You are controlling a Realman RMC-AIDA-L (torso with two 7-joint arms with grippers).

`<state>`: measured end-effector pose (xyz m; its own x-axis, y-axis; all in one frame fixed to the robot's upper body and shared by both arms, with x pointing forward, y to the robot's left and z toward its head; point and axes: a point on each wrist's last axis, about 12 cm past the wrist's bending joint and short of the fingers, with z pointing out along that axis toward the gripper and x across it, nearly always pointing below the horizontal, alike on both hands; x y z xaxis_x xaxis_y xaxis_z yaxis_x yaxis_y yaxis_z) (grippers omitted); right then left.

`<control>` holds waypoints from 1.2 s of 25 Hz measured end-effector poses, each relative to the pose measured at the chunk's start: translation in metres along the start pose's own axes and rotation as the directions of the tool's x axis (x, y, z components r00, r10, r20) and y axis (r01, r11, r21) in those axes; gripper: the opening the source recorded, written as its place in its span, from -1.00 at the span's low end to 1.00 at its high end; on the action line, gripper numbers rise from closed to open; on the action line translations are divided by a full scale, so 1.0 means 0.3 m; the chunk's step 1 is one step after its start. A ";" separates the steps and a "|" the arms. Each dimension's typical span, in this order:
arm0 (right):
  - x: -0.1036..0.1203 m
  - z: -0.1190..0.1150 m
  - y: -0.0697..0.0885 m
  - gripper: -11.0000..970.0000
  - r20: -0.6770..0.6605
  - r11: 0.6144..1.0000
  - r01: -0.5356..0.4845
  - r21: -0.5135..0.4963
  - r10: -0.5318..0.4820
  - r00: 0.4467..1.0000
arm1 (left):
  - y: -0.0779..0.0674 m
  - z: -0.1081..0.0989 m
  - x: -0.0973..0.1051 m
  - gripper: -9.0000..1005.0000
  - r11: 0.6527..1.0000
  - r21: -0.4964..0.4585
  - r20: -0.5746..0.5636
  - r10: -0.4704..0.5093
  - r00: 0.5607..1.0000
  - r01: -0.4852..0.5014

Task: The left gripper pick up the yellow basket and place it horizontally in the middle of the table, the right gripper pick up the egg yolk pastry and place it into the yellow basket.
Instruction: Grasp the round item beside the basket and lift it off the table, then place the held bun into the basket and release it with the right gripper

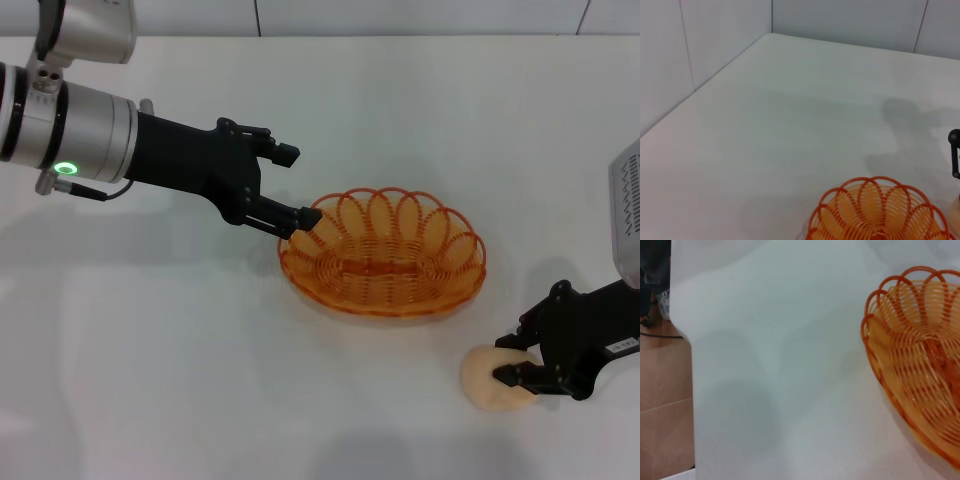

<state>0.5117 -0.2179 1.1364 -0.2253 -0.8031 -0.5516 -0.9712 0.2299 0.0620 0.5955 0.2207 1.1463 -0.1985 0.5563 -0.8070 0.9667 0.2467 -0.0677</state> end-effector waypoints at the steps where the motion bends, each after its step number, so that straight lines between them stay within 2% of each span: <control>1: 0.000 0.000 0.001 -0.26 0.000 1.000 0.000 -0.002 0.000 1.000 | 0.000 0.000 0.001 0.78 1.000 0.000 0.001 0.000 1.000 0.000; 4: -0.005 -0.004 0.003 -0.42 0.003 1.000 0.005 -0.003 -0.005 1.000 | -0.002 -0.002 0.005 0.78 1.000 -0.002 0.005 -0.001 1.000 0.001; 12: -0.016 -0.025 0.005 -0.55 0.010 1.000 0.009 0.008 -0.009 1.000 | -0.002 -0.008 0.016 0.78 1.000 -0.008 0.006 -0.006 1.000 0.006; 21: -0.037 -0.107 -0.008 -0.69 0.051 0.999 -0.028 0.047 0.026 0.998 | -0.004 -0.012 0.028 0.78 1.000 -0.018 0.011 -0.004 1.000 0.004; 26: -0.096 -0.149 -0.018 -0.73 0.082 0.996 -0.008 0.084 0.001 0.997 | -0.007 -0.014 0.037 0.78 1.000 -0.019 0.015 -0.012 1.000 0.012; 30: -0.156 -0.147 -0.049 -0.76 0.112 0.993 0.010 0.117 -0.023 0.993 | -0.011 -0.015 0.038 0.78 1.000 -0.016 0.031 -0.015 0.999 0.016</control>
<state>0.5330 -0.2080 1.1981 -0.1925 -0.7416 -0.6426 -0.9577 0.2848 -0.0417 0.5893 0.2299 1.1401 -0.2083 0.5275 -0.8237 0.9606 0.2686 -0.0709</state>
